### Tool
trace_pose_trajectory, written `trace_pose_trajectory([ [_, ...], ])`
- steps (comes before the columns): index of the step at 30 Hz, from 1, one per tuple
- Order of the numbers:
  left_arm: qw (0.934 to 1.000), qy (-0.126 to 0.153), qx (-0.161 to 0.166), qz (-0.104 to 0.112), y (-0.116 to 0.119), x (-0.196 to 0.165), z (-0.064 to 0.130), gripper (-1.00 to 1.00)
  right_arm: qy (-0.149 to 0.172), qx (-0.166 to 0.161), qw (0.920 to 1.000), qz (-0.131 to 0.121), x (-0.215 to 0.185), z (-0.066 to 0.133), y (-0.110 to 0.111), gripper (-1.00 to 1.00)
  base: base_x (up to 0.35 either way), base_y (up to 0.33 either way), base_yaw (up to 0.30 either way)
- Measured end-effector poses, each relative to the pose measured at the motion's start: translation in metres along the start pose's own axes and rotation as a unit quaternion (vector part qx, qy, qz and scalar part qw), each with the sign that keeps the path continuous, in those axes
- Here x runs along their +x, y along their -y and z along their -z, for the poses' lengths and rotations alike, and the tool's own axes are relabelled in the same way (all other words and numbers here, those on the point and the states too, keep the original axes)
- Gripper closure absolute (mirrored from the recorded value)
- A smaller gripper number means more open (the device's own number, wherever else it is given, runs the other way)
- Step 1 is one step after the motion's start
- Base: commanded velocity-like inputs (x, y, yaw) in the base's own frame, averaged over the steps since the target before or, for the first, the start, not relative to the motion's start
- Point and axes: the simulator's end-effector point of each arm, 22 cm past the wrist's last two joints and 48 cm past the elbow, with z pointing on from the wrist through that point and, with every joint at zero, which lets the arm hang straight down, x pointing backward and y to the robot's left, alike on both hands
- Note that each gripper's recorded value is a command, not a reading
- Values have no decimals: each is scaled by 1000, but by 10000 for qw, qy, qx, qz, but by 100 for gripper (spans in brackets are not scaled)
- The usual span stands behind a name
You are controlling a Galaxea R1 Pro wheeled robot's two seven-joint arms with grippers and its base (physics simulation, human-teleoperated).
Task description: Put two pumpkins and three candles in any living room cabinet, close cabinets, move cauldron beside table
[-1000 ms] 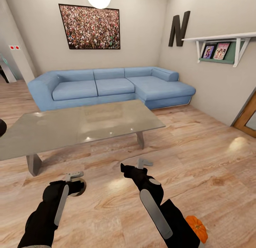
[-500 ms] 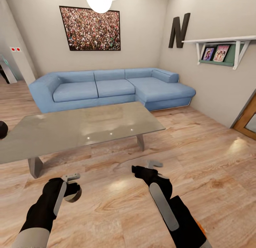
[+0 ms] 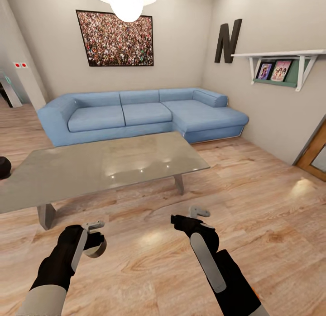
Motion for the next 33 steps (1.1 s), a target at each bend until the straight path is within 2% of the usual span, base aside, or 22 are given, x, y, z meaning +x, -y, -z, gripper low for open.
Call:
trace_pose_trajectory([
  [7, 10000, -7, 15, -4, 2, -8, 13, 100, -96, 69, 9999, 39, -5, 3, 2, -100, 0, 0, 0],
  [33, 9999, -32, 113, -18, 15, -32, 58, 100, -223, 56, 9997, 109, -38, 35, -10, -100, 0, 0, 0],
])
